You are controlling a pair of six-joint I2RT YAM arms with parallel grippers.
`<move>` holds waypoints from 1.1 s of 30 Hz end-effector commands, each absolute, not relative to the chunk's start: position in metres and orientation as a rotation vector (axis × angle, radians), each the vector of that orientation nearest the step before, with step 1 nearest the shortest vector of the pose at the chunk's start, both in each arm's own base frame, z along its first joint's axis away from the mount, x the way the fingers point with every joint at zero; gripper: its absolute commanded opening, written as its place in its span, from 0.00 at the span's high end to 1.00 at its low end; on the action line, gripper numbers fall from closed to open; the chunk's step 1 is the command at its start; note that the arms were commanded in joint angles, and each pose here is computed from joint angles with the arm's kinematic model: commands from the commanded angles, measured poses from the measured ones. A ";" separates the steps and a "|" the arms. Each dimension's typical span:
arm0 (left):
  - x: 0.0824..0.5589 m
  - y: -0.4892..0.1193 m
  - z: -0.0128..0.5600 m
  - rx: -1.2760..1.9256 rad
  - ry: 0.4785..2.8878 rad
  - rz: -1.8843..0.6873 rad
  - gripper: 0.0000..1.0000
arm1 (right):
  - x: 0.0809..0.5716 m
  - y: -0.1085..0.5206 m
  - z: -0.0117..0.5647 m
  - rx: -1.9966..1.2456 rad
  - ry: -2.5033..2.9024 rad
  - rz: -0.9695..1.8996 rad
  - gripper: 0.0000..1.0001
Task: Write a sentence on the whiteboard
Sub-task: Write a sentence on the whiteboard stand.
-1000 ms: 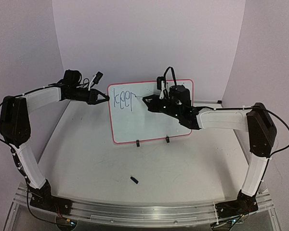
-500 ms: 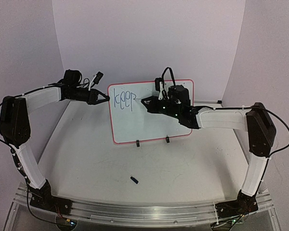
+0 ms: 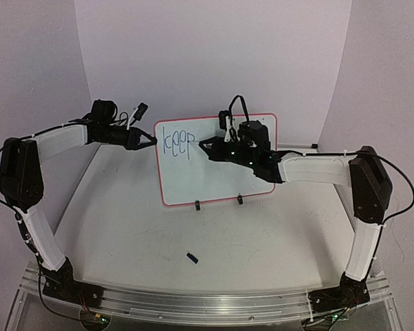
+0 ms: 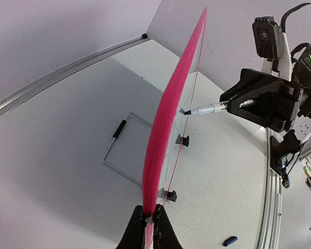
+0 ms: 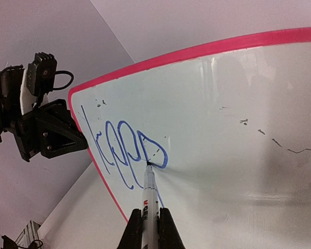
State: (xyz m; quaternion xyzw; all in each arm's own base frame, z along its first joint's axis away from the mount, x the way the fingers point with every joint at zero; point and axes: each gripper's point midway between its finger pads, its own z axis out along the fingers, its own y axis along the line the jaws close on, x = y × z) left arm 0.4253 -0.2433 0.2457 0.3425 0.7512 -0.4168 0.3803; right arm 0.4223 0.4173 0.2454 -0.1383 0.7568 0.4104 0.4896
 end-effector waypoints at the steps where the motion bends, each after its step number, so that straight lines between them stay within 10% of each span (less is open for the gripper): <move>1: 0.407 -0.250 0.259 0.914 1.910 -1.083 1.00 | 0.406 0.408 0.299 -0.354 1.722 1.069 1.00; 33: 0.410 -0.247 0.249 0.915 1.947 -1.042 1.00 | 0.394 0.348 0.286 -0.504 1.844 1.034 1.00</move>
